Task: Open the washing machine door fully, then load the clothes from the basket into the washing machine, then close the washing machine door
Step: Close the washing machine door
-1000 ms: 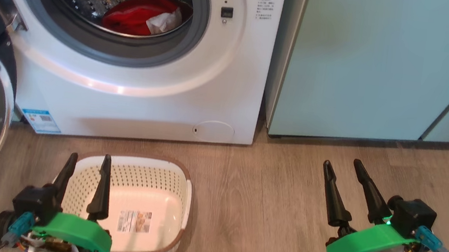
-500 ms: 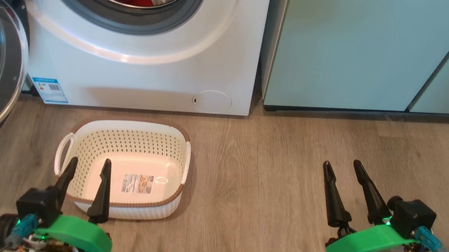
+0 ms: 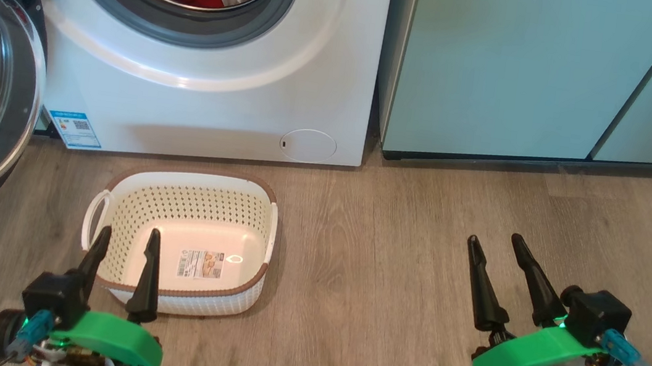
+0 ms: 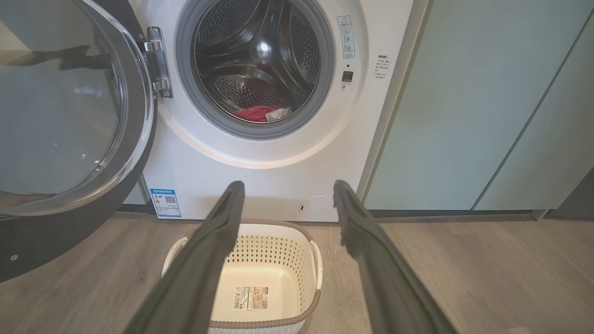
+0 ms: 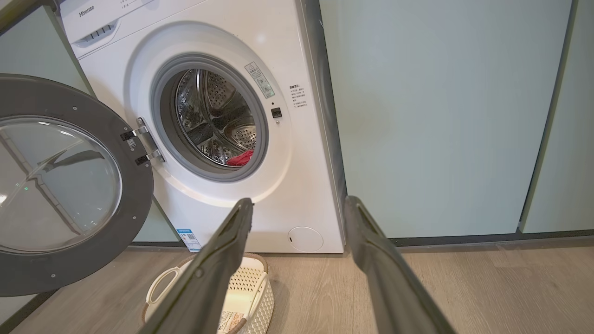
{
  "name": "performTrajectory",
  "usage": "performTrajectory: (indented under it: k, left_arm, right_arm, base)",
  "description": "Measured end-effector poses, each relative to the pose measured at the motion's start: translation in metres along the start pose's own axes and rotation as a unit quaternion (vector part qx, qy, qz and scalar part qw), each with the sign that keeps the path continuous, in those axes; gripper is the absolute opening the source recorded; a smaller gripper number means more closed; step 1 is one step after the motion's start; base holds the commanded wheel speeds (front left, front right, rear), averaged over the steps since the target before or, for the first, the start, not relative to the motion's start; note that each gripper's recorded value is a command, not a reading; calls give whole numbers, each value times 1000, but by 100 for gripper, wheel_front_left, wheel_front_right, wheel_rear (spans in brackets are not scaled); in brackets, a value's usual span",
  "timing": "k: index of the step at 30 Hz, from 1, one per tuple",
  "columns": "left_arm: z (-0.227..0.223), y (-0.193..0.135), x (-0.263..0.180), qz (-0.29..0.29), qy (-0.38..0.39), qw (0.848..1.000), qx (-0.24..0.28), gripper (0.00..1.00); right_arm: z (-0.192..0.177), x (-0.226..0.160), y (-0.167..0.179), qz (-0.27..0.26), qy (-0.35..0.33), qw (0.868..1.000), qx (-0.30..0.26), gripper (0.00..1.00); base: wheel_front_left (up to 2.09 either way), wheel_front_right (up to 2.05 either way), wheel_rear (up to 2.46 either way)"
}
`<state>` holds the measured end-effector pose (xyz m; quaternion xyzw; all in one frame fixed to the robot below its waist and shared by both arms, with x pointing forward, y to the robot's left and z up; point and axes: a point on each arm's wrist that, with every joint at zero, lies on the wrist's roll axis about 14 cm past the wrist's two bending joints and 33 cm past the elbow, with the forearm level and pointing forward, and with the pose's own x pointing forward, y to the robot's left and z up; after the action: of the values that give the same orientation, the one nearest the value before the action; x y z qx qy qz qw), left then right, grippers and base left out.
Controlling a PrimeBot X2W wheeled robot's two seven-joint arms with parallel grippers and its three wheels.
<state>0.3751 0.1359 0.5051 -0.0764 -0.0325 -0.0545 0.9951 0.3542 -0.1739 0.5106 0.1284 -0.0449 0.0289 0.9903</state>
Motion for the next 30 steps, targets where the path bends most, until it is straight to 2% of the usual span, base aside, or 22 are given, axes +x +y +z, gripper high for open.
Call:
performTrajectory:
  k: [21, 30]
  left_arm:
    - [-2, 3, -2, 5, 3, 1000, -1, 100]
    - [-10, 23, -17, 36, 17, 999, 4, 100]
  right_arm:
    - [-5, 4, 4, 6, 8, 1000, 1, 100]
    - [-23, 20, 31, 49, 32, 998, 4, 100]
  base:
    - [0, 0, 0]
    - [0, 0, 0]
